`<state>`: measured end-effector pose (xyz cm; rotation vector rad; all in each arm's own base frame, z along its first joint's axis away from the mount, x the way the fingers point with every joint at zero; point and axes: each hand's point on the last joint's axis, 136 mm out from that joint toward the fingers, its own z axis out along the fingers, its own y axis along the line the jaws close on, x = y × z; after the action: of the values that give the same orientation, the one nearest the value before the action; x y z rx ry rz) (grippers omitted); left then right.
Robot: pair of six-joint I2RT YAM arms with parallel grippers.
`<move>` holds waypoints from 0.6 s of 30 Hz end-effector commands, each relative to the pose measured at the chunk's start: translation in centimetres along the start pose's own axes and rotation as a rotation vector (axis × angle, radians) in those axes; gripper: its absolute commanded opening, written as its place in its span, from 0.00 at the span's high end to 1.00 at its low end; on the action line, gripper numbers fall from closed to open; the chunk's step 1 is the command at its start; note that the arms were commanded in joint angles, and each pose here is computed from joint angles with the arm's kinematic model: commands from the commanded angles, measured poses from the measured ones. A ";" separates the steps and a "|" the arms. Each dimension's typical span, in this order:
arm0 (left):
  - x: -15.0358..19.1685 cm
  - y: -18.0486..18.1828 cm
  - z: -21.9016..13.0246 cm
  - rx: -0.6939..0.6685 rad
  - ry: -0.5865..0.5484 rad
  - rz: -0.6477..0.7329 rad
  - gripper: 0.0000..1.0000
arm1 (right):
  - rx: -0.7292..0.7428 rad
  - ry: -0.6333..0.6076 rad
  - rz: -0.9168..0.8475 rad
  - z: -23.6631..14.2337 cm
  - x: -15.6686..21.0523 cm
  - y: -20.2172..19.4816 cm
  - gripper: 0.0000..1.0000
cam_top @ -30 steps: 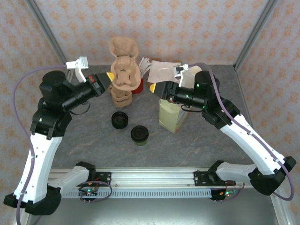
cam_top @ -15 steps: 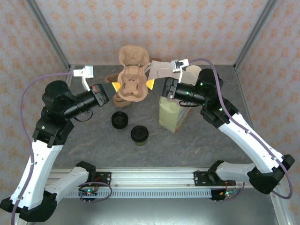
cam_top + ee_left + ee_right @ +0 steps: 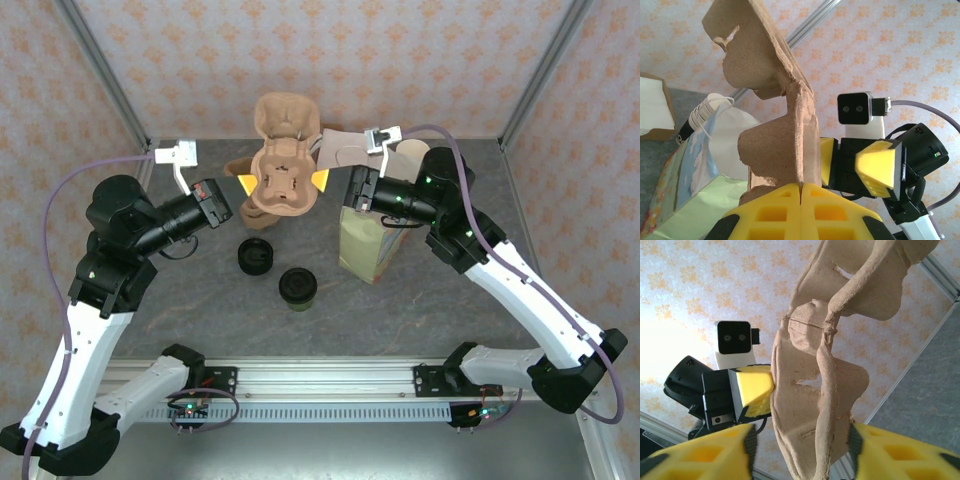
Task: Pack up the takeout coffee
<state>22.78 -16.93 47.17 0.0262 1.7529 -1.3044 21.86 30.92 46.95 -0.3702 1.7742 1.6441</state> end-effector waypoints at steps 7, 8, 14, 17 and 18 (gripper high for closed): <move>-0.4 -1.6 -0.4 0.055 -0.013 0.019 1.00 | -0.041 0.018 -0.050 0.8 0.6 0.6 0.68; -0.4 -1.7 -0.3 0.055 -0.013 0.020 1.00 | -0.039 0.021 -0.048 0.9 0.6 0.5 0.68; -0.2 -1.6 -0.1 0.063 -0.005 0.012 1.00 | -0.044 0.026 -0.051 1.0 0.7 0.6 0.75; -0.2 -1.6 0.0 0.057 0.000 0.002 1.00 | -0.038 0.032 -0.049 1.2 0.8 0.4 0.83; -0.2 -1.6 0.0 0.056 0.002 0.002 1.00 | -0.035 0.035 -0.049 1.2 0.8 0.4 0.87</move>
<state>22.71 -17.15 47.09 0.0181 1.7610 -1.3226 21.98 32.21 45.71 -0.4077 1.8014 1.6357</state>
